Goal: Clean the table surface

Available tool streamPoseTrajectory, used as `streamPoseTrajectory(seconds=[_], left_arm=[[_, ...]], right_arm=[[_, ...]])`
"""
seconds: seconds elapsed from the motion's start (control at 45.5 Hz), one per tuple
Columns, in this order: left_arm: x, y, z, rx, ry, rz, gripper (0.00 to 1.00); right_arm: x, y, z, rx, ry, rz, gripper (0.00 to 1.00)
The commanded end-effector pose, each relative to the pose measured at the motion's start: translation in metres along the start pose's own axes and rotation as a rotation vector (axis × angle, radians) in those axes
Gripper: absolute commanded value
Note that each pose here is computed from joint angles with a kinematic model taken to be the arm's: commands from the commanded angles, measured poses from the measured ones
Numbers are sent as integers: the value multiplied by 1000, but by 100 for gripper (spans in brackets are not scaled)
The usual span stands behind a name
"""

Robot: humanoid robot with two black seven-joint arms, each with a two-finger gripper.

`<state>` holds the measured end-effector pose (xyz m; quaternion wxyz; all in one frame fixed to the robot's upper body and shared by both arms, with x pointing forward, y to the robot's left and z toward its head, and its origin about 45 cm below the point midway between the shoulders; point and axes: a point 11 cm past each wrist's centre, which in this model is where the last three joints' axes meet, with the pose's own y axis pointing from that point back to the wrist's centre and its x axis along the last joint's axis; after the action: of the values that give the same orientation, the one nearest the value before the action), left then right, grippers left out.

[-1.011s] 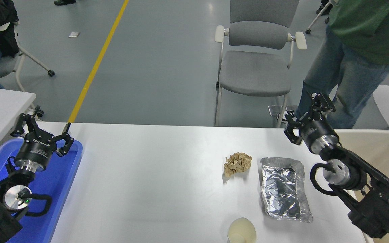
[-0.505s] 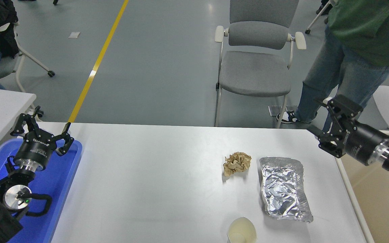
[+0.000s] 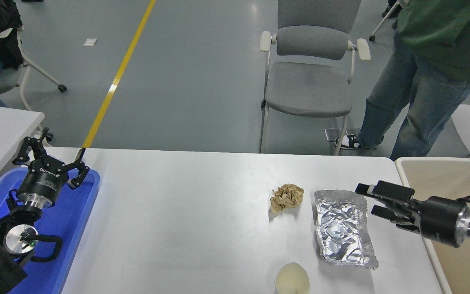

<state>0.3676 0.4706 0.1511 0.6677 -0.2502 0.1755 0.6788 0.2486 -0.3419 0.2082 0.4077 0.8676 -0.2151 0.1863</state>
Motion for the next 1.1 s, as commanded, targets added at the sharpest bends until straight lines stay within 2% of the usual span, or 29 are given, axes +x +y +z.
streamPoseTrajectory(seconds=[0.0, 0.198, 0.462, 1.077], left_arm=[[0, 0, 0, 0, 0, 0, 100], [0, 0, 0, 0, 0, 0, 100], [0, 0, 0, 0, 0, 0, 100], [0, 0, 0, 0, 0, 0, 100]], right_arm=[[-51, 9, 12, -67, 286, -233, 100], [-89, -4, 11, -30, 299, -353, 100], [-116, -44, -16, 58, 277, -385, 100], [-94, -90, -31, -14, 31, -309, 100]])
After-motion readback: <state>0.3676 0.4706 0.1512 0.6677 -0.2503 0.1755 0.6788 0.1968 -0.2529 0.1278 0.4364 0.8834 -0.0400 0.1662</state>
